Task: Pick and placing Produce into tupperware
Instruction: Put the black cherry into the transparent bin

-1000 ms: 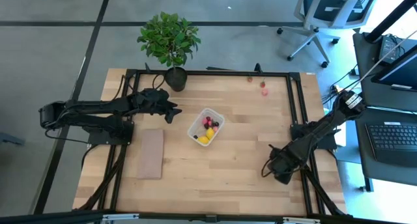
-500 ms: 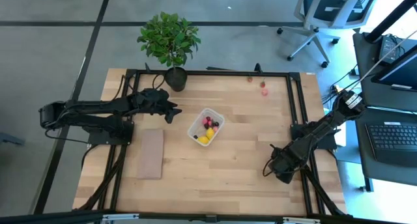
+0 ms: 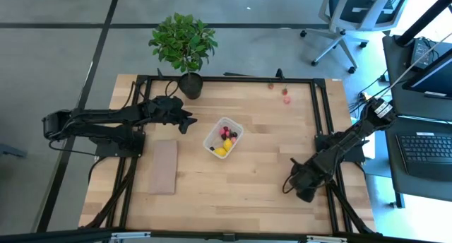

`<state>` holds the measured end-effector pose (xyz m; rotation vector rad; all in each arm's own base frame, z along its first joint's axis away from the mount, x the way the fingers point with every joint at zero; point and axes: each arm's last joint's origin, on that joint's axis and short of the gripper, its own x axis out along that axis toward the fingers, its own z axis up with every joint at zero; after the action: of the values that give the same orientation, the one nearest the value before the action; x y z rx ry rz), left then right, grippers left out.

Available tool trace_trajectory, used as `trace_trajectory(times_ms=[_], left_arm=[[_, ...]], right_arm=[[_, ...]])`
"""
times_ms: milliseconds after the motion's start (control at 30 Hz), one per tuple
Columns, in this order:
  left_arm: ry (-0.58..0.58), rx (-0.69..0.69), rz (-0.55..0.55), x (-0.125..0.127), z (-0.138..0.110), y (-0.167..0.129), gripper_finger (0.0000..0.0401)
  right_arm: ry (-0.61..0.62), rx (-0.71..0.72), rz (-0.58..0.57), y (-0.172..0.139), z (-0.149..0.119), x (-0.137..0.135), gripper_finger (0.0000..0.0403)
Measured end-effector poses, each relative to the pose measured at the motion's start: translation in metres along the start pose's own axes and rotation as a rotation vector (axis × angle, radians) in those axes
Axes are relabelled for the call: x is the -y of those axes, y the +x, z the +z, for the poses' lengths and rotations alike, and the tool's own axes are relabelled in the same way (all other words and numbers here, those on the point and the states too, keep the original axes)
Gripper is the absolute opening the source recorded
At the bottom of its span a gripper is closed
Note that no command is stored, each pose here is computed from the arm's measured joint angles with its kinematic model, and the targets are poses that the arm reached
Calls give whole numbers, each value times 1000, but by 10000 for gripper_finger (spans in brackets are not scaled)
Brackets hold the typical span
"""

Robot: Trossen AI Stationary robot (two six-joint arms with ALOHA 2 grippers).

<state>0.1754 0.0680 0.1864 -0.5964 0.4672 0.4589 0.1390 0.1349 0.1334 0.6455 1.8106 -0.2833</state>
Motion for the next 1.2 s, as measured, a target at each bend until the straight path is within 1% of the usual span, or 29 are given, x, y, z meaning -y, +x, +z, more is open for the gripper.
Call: trace_trajectory(times_ms=[100, 167, 233, 333, 533, 633, 767, 900, 967, 1067, 1133, 1200], left_arm=[[1, 0, 0, 0, 0, 0, 225], [8, 1, 1, 0, 0, 0, 225], [8, 7, 13, 0, 0, 0, 225], [8, 22, 42, -1, 1, 0, 225], [9, 28, 52, -2, 1, 0, 225], [9, 28, 53, -2, 1, 0, 225], [9, 28, 52, -2, 1, 0, 225], [9, 30, 56, -2, 1, 0, 225], [10, 39, 72, -2, 1, 0, 225], [10, 53, 97, -3, 2, 0, 225], [10, 60, 112, -3, 2, 0, 225], [10, 64, 120, -3, 2, 0, 225]], right_arm=[[-48, 76, 145, -9, 10, -17, 104], [-77, 177, 235, -21, 20, -29, 104], [-91, 293, 283, -36, 35, -35, 104], [-100, 471, 300, -65, 62, -37, 104], [-196, 830, 330, -140, 114, -31, 104], [-215, 967, 337, -177, 133, -22, 104], [-226, 1084, 301, -215, 154, -8, 104], [-252, 1152, 232, -242, 181, 1, 104], [-258, 1149, 215, -251, 196, 3, 104], [-284, 1075, 173, -252, 219, 1, 104], [-305, 995, 144, -246, 235, -2, 104], [-329, 906, 138, -237, 248, -7, 104]])
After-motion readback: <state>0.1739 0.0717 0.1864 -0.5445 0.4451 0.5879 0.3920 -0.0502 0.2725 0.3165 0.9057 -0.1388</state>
